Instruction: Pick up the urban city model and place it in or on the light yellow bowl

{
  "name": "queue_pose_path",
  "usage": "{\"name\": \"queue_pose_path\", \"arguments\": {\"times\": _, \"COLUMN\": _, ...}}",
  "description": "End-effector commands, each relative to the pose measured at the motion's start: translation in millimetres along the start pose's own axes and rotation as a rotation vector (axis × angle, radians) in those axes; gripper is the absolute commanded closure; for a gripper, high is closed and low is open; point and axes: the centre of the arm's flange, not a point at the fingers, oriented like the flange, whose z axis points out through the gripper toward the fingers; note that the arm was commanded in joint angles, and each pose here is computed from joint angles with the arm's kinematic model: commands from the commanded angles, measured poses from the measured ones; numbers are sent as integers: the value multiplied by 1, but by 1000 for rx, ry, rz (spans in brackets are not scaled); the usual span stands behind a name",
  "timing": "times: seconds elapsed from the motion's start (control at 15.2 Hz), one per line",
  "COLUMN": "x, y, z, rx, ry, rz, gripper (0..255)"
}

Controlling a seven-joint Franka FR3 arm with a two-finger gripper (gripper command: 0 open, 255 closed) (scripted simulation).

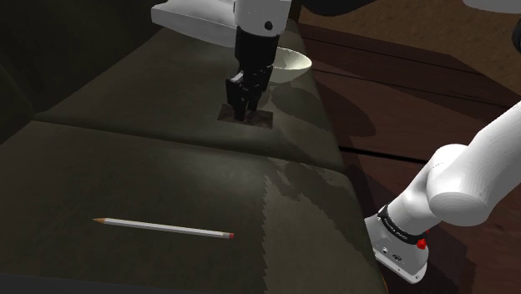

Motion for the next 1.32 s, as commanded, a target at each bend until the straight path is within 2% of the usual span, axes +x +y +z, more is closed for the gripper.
{"name": "queue_pose_path", "arguments": {"times": 0.0, "x": 0, "y": -1, "z": -11, "rx": 0, "ry": 0, "rz": 0, "gripper": 255}}
{"name": "queue_pose_path", "arguments": {"times": 1.25, "x": -1, "y": -5, "z": -111, "rx": 0, "ry": 0, "rz": 0, "gripper": 255}}
